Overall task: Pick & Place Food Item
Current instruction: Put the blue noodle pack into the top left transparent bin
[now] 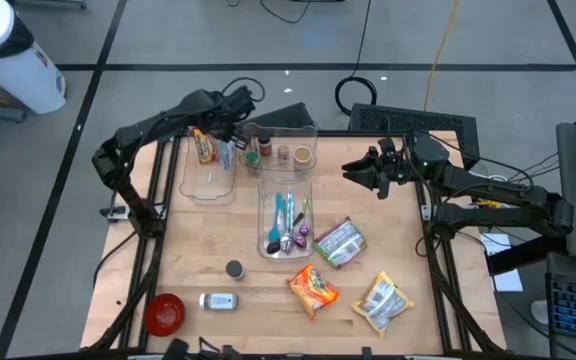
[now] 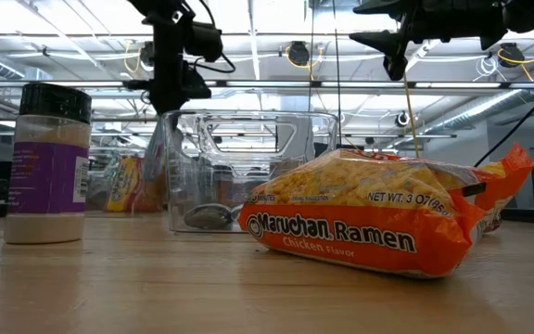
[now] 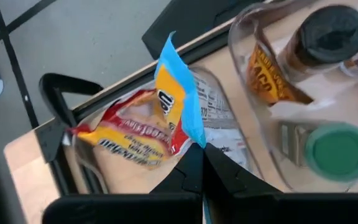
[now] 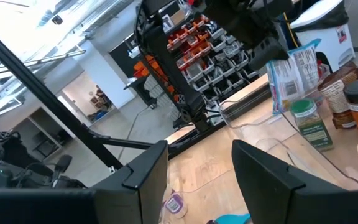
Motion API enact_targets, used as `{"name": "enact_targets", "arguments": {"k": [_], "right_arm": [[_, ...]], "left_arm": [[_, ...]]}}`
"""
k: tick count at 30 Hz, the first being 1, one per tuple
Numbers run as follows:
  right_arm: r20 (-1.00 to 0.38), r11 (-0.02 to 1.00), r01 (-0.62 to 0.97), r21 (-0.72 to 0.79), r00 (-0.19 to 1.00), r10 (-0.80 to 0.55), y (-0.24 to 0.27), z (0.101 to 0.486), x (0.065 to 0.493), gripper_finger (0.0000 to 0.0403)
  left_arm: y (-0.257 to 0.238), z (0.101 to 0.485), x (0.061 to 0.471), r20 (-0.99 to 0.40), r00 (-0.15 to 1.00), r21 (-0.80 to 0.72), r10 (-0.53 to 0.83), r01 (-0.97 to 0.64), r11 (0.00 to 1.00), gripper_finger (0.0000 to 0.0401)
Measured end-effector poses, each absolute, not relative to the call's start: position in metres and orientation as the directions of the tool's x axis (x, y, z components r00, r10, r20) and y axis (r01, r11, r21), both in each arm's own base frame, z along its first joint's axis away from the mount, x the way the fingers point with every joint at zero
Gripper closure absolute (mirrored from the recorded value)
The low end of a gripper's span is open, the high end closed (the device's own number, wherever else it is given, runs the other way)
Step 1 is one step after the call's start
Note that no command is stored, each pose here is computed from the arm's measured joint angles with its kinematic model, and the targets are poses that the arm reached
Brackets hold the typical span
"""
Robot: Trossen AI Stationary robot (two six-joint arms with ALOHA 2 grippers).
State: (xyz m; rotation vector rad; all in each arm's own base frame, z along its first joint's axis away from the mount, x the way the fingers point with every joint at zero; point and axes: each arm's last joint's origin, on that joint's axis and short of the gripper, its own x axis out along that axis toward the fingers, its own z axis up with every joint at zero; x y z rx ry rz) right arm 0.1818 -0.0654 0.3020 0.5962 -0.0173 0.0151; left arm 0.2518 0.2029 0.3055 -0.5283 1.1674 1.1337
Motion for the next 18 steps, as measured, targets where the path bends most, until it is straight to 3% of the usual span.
{"name": "enact_targets", "arguments": {"k": [18], "right_arm": [[0.006, 0.822, -0.008, 0.57, 1.0, 0.005, -0.066, 0.3, 0.182, 0.0232]], "left_arm": [[0.2, 0.264, 0.256, -0.912, -0.021, 0.177, 0.409, -0.921, 0.346, 0.0394]]}}
